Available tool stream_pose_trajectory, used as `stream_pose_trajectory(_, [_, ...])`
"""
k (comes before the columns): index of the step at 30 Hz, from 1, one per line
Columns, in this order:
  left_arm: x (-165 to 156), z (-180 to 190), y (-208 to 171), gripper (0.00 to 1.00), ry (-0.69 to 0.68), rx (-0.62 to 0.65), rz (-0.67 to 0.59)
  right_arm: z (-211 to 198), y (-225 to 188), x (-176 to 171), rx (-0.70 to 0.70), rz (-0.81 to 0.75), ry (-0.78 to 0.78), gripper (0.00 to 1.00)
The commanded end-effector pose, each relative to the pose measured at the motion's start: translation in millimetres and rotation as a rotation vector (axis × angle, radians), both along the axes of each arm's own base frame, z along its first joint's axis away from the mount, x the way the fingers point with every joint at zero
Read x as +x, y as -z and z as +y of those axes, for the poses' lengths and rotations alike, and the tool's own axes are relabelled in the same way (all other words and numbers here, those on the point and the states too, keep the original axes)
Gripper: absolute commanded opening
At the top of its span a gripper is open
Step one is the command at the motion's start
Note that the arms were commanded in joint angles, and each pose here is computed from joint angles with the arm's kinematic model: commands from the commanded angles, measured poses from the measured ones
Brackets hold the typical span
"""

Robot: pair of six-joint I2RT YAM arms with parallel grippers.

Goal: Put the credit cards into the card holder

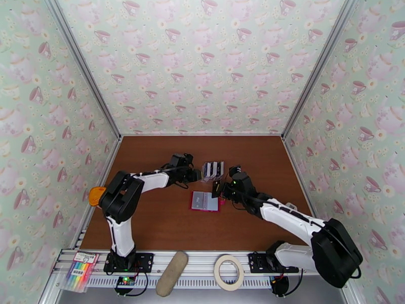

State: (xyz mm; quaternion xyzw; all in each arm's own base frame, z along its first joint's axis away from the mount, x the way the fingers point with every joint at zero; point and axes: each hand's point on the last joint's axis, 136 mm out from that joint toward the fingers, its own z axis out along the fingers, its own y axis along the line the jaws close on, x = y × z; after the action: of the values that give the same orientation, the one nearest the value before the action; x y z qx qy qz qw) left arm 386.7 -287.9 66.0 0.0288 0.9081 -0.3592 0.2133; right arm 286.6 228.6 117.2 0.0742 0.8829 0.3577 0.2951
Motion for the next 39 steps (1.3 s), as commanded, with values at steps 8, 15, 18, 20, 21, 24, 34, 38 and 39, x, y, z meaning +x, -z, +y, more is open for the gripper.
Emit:
stream_pose_trajectory(8, [-60.1,23.4,7.8,0.45,0.066,0.182,0.047,28.0,-4.1,-3.6,0.196,-0.059,-0.057,0.00])
stream_pose_trajectory(15, [-89.9,29.2,22.1,0.44,0.105,0.234,0.092,36.7,16.7,-5.4,0.243,-0.042,-0.062,0.00])
stream_pose_trajectory(18, [-96.5,29.8,25.1,0.44,0.119,0.238,0.103,40.8,25.2,-6.0,0.264,-0.030,-0.069,0.00])
stream_pose_trajectory(20, [-99.6,30.0,26.5,0.44,0.127,0.240,0.108,42.8,31.3,-7.1,0.274,-0.021,-0.074,0.00])
stream_pose_trajectory(21, [-100.8,30.3,26.5,0.44,0.128,0.240,0.111,43.3,33.9,-7.0,0.281,-0.016,-0.074,0.00])
stream_pose_trajectory(24, [-104.2,30.4,27.7,0.43,0.137,0.243,0.118,43.5,43.8,-9.0,0.285,0.000,-0.072,0.00])
stream_pose_trajectory(34, [-109.4,33.6,40.7,0.43,0.143,0.261,0.150,38.1,57.4,-16.0,0.271,0.020,-0.068,0.00])
stream_pose_trajectory(38, [-112.2,36.2,45.6,0.41,0.143,0.274,0.161,35.4,60.4,-17.6,0.263,0.023,-0.061,0.00])
stream_pose_trajectory(39, [-112.8,36.7,46.6,0.41,0.143,0.275,0.163,34.9,60.7,-17.7,0.262,0.023,-0.060,0.00])
